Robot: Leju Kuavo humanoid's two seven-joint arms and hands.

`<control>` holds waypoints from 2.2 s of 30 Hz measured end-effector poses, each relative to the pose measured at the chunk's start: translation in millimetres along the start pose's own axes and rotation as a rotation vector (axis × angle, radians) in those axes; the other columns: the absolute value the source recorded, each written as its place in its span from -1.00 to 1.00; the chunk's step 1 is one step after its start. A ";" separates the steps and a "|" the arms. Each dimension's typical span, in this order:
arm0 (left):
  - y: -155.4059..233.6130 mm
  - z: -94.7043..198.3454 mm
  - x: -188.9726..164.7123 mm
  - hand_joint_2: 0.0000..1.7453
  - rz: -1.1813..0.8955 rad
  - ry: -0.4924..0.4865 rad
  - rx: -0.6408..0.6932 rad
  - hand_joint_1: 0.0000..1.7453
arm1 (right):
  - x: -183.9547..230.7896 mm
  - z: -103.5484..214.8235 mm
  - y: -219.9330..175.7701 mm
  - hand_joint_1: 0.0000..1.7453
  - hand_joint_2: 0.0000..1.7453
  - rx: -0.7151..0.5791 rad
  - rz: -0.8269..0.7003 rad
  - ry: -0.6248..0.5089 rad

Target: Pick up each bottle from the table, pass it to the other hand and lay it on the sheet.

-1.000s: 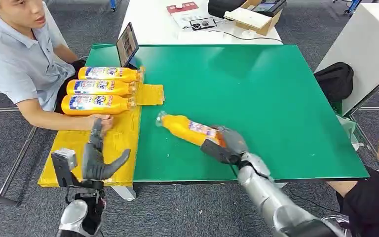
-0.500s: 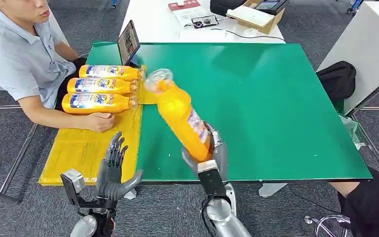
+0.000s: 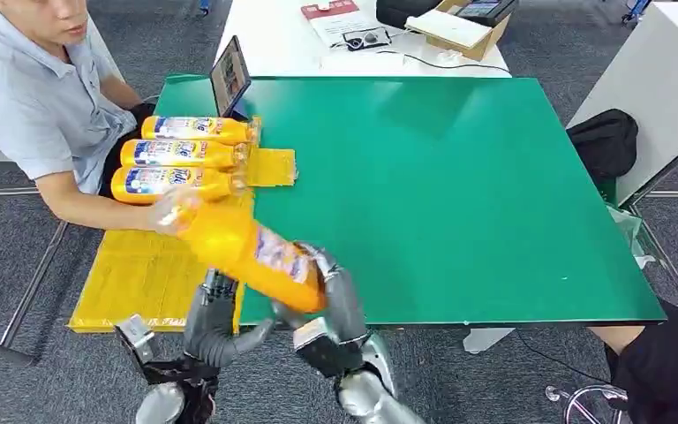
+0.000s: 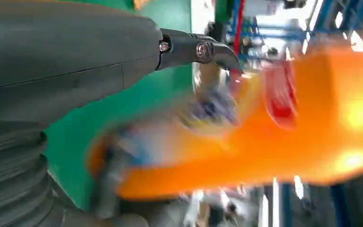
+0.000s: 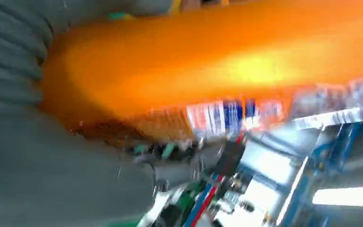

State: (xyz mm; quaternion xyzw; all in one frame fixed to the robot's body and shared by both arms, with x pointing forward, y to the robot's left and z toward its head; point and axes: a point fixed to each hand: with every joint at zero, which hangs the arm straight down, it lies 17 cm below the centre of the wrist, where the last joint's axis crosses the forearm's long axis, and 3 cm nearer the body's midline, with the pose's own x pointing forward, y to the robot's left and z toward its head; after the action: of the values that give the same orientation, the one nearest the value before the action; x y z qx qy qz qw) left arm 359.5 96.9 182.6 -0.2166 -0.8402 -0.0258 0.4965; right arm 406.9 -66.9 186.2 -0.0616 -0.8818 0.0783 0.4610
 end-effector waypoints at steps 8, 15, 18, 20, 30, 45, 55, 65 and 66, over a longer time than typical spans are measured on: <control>-15.9 -15.0 3.8 1.00 0.138 0.025 -0.064 -1.00 | 13.6 20.1 75.0 1.00 1.00 0.205 0.032 -0.055; -9.2 -14.5 -17.4 1.00 0.228 0.121 -0.036 -1.00 | 6.3 32.3 90.3 1.00 1.00 0.246 0.056 -0.036; -7.6 -11.9 -22.3 1.00 0.297 0.146 -0.032 -0.82 | 3.6 37.4 96.3 1.00 1.00 0.265 0.068 -0.032; -5.6 -10.0 -25.1 1.00 0.345 0.163 -0.033 0.74 | 1.4 40.7 100.5 1.00 1.00 0.281 0.075 -0.031; 8.8 -2.2 -22.6 1.00 0.465 0.157 -0.028 1.00 | -3.6 47.3 114.3 1.00 1.00 0.338 0.105 -0.040; 24.8 -9.5 16.7 1.00 0.527 0.005 -0.039 1.00 | -7.1 59.8 119.3 -1.00 1.00 0.367 0.158 -0.061; 66.8 -32.0 -10.1 1.00 0.157 0.074 0.128 1.00 | 13.7 67.8 118.1 -1.00 1.00 0.379 0.214 -0.162; 136.9 -70.3 -33.7 1.00 -0.676 0.114 0.274 1.00 | 38.7 49.8 103.5 -1.00 1.00 0.309 0.216 -0.232; 139.8 -74.0 -35.5 1.00 -0.739 0.117 0.263 1.00 | 40.8 48.1 102.1 -1.00 1.00 0.302 0.215 -0.236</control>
State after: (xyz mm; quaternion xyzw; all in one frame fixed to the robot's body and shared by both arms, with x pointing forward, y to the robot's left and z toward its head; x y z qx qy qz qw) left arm 489.5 192.2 166.0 0.1676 -0.8278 -0.1073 0.5245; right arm 347.9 36.7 172.0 -0.0757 -0.8963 0.2648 0.3475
